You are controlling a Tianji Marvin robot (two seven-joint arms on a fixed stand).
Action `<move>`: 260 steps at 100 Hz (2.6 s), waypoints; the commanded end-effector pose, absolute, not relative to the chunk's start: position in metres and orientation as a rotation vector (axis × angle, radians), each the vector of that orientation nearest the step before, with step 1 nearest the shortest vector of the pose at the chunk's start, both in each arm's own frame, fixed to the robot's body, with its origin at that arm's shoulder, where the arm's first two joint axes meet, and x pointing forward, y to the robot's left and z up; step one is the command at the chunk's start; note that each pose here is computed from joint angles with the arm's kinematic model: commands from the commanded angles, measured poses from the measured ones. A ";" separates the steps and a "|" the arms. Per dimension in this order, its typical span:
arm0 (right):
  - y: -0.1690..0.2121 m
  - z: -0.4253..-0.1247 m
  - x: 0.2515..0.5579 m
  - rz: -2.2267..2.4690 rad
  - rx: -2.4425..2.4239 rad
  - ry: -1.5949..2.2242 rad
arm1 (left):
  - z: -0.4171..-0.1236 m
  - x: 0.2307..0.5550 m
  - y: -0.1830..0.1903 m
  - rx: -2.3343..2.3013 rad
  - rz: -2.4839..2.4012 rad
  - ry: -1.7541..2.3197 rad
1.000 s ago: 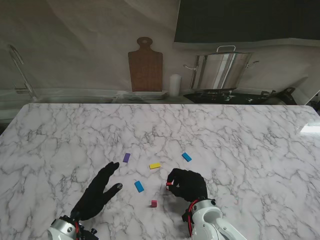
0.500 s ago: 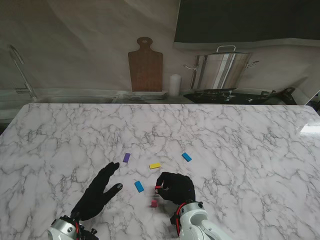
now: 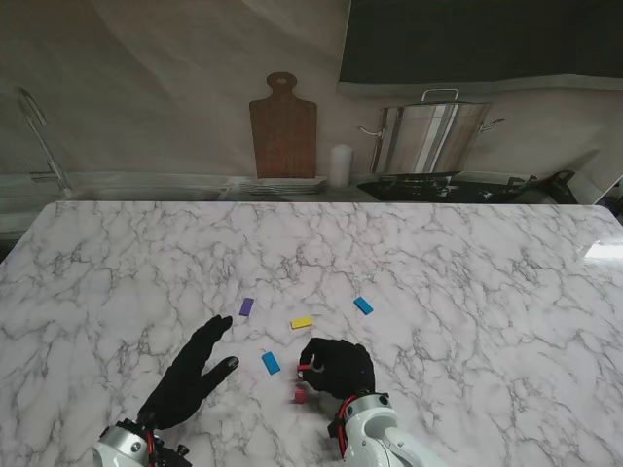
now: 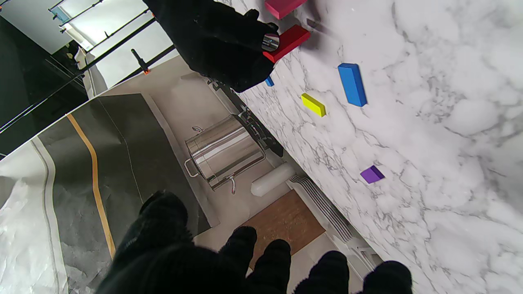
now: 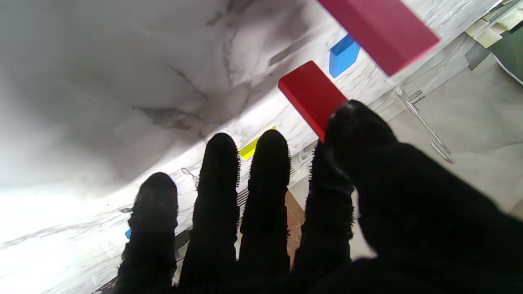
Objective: Arrange dominoes in a row
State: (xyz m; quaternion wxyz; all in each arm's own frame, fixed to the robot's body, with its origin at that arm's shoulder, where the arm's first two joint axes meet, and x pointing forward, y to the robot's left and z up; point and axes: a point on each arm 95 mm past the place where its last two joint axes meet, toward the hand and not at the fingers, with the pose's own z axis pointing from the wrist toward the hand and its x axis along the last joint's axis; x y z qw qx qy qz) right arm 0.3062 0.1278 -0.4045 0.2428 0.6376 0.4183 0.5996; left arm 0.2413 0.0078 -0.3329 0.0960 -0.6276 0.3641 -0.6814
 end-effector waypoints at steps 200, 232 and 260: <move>0.124 -0.413 0.307 1.562 1.714 1.234 | -0.334 0.240 0.007 -1.877 -2.018 1.092; 0.124 -0.413 0.307 1.562 1.715 1.227 | -0.334 0.239 0.007 -1.877 -2.018 1.094; 0.124 -0.413 0.307 1.564 1.715 1.234 | -0.334 0.239 0.007 -1.876 -2.019 1.091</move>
